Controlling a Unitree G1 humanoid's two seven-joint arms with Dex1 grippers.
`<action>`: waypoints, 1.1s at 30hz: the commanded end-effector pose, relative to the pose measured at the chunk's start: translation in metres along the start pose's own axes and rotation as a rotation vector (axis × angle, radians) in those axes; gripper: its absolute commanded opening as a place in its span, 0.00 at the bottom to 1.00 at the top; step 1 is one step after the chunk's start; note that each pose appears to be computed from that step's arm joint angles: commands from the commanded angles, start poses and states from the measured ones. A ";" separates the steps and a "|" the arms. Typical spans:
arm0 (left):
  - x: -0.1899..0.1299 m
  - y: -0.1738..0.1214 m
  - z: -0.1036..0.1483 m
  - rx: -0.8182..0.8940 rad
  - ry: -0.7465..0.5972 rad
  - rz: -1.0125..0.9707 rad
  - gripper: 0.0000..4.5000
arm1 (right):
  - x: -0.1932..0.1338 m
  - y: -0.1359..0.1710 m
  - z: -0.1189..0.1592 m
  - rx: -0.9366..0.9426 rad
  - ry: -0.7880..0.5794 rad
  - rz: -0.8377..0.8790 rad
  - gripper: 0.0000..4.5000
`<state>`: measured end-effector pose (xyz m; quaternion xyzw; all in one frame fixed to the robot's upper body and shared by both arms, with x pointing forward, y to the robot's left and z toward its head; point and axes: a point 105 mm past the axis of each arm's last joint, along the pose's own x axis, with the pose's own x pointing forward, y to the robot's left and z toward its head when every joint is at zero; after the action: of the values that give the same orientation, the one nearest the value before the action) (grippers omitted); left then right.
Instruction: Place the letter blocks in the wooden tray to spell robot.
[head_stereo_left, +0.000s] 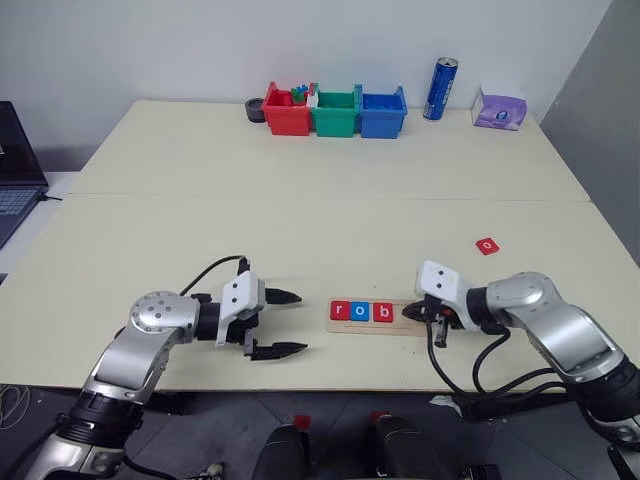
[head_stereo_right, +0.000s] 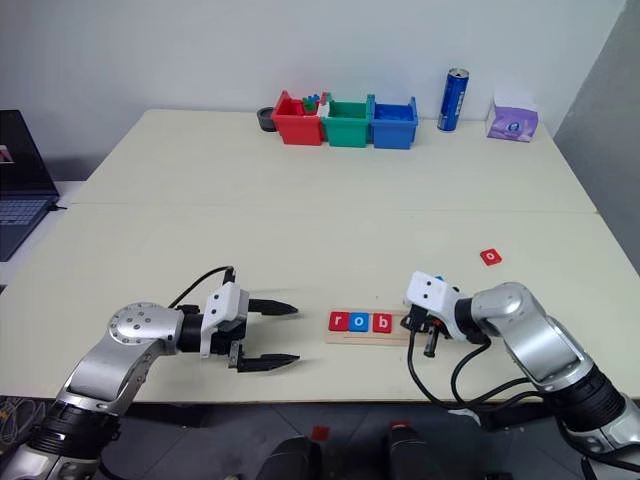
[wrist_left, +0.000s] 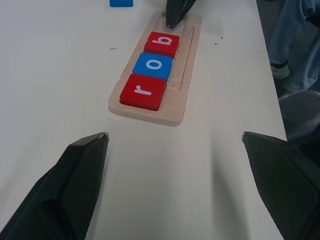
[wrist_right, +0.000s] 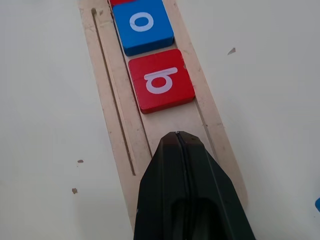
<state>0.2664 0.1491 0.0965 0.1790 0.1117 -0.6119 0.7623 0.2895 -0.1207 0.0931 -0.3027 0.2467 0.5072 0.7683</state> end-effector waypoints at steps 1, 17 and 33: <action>-0.003 0.002 0.007 0.036 -0.018 0.016 1.00 | 0.000 -0.005 0.012 -0.054 -0.024 -0.018 0.00; -0.001 0.000 0.010 0.036 -0.020 0.013 1.00 | 0.007 -0.002 0.027 -0.076 -0.069 0.008 0.00; 0.003 0.000 0.012 0.041 -0.031 0.004 1.00 | -0.007 -0.006 0.035 -0.066 -0.108 -0.016 0.00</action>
<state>0.2669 0.1463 0.0965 0.1755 0.1083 -0.6101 0.7650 0.2930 -0.0982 0.0997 -0.2975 0.2210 0.5293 0.7632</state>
